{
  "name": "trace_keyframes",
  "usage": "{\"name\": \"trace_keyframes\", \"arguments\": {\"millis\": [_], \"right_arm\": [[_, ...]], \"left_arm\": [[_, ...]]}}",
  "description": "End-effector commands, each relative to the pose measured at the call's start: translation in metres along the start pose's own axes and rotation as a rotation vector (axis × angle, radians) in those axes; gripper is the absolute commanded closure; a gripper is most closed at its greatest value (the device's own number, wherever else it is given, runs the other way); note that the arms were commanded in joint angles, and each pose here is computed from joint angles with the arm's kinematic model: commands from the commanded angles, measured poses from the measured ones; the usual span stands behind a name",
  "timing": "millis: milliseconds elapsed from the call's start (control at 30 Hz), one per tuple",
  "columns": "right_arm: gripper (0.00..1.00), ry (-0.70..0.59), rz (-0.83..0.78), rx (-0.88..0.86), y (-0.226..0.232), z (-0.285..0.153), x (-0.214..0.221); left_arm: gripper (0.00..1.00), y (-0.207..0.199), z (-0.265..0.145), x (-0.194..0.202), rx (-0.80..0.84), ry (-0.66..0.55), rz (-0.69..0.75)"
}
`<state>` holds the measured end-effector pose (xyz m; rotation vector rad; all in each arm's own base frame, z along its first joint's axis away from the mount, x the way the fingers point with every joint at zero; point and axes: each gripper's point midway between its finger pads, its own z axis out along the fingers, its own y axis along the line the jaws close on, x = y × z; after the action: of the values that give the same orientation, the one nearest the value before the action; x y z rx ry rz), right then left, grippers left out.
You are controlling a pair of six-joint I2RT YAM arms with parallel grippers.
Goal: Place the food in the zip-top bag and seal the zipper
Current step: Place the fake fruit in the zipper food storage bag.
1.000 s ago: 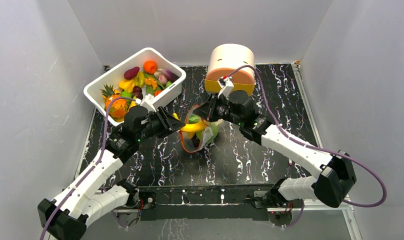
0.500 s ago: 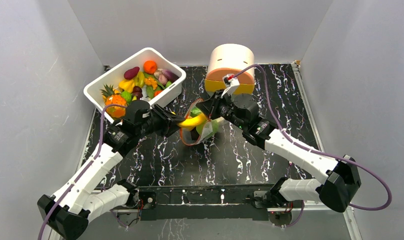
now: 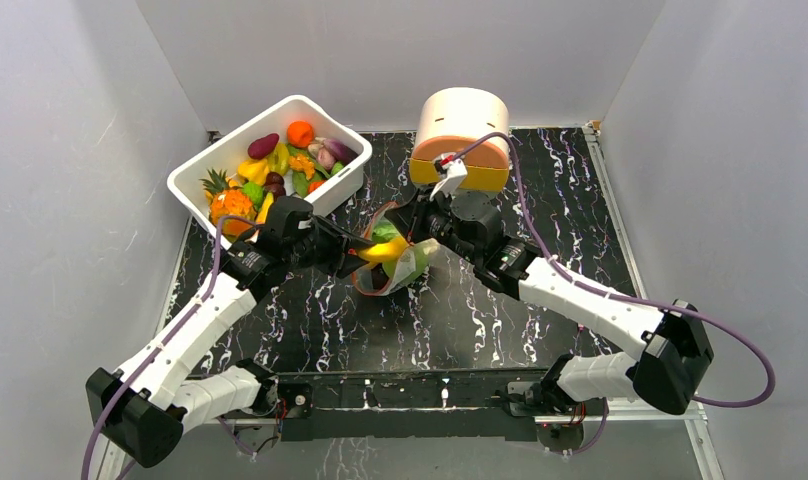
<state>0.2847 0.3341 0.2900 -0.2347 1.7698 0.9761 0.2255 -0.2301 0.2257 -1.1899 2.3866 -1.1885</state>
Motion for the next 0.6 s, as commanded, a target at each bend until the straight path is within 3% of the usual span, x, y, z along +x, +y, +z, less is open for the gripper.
{"name": "trace_keyframes", "arguments": {"millis": [0, 267, 567], "right_arm": [[1.0, -0.182, 0.032, -0.074, 0.036, -0.006, -0.068], [1.0, -0.246, 0.089, -0.049, 0.04, -0.013, -0.091], [1.0, -0.288, 0.095, 0.028, 0.026, -0.018, -0.101]], "left_arm": [[0.68, -0.013, -0.009, 0.008, 0.068, 0.032, 0.076], [0.36, -0.012, -0.028, -0.004, 0.098, -0.068, 0.42], [0.31, -0.012, -0.057, 0.005, 0.21, -0.072, 0.733]]}}
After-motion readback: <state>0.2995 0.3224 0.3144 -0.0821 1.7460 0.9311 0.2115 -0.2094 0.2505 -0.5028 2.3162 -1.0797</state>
